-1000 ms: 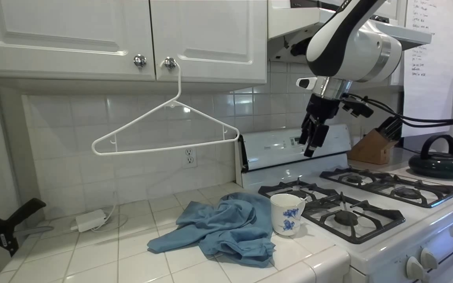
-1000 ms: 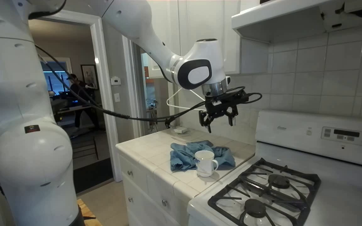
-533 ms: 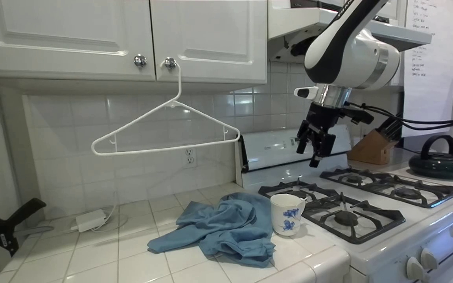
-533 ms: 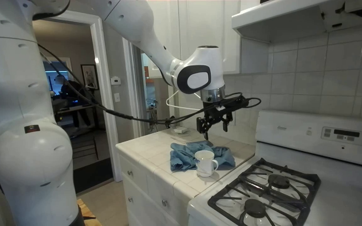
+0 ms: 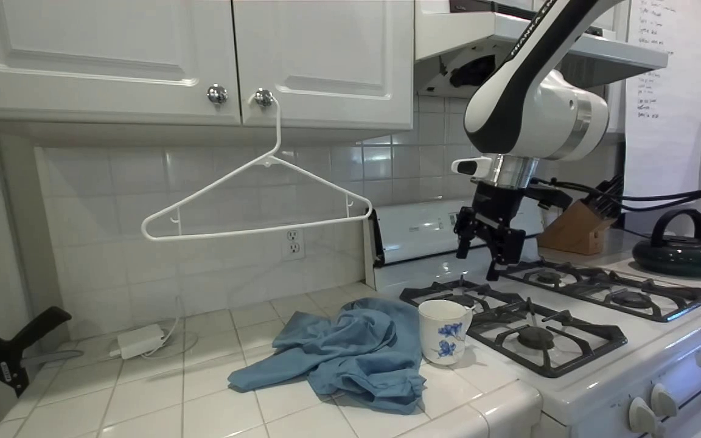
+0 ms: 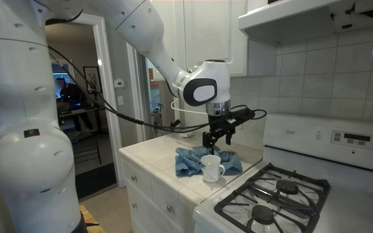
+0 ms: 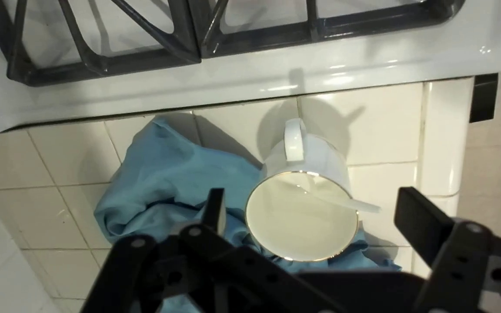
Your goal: Move the mug to the left then remove the coat hanger from the knob
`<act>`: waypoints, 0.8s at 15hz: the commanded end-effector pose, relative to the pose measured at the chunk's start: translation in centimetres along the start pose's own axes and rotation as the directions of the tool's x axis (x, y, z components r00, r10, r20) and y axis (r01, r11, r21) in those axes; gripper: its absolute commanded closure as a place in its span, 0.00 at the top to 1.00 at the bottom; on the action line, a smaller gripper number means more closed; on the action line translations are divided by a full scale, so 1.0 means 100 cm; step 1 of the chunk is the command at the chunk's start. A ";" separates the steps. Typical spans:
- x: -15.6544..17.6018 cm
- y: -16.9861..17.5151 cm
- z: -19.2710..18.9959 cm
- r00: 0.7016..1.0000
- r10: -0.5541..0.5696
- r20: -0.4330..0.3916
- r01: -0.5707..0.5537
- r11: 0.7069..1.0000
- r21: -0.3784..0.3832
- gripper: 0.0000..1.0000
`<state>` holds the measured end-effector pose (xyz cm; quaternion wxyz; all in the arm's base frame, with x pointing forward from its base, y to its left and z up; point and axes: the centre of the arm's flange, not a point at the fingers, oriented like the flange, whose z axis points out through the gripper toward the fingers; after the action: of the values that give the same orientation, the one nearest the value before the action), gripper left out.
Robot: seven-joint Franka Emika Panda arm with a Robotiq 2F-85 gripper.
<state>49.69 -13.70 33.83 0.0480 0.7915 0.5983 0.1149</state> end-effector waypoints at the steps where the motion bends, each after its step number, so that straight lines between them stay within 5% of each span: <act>1: -0.006 -0.002 0.025 0.997 -0.081 -0.001 0.081 0.997 -0.007 1.00; 7: -0.004 0.001 0.054 0.978 -0.208 -0.008 0.208 0.978 -0.009 1.00; 12: 0.002 -0.004 0.049 0.983 -0.185 0.004 0.185 0.983 0.016 1.00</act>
<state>50.51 -13.12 29.02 0.0540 0.7331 0.6701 0.1031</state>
